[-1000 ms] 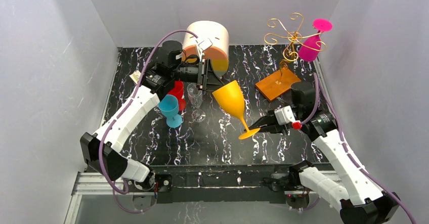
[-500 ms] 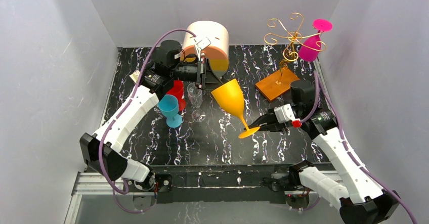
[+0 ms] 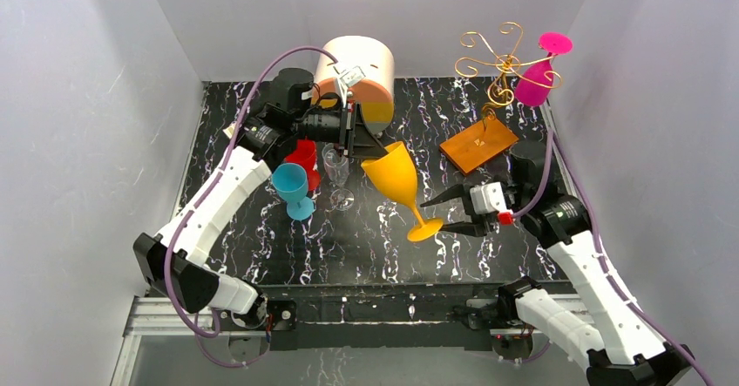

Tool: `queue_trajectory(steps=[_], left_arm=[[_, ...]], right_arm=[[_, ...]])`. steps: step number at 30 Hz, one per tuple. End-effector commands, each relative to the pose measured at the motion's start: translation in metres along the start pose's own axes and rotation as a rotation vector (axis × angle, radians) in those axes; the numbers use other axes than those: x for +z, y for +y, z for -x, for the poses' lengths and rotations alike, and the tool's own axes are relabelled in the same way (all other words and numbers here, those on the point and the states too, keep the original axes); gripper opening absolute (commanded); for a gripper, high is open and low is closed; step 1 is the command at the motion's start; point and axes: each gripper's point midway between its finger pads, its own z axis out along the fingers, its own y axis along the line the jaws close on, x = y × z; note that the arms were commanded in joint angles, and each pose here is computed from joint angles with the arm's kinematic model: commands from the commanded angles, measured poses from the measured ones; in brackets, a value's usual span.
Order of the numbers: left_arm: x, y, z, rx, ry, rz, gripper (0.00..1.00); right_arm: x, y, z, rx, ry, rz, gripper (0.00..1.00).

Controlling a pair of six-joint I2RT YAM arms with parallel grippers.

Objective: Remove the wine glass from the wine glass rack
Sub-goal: Place the wine glass at the center of the board.

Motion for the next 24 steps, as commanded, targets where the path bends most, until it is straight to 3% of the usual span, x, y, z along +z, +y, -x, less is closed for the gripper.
queue_trajectory(steps=[1, 14, 24], left_arm=[[-0.015, -0.017, 0.006, 0.093, -0.035, 0.04, 0.0], [-0.03, 0.016, 0.01, 0.13, -0.053, 0.291, 0.0], [-0.042, 0.07, -0.016, 0.106, -0.007, 0.548, 0.0]], right_arm=[[-0.004, -0.002, -0.001, -0.02, 0.035, -0.044, 0.56], [-0.008, 0.008, -0.008, 0.022, 0.081, -0.078, 0.6], [-0.014, -0.013, -0.001, 0.014, 0.095, -0.21, 0.61]])
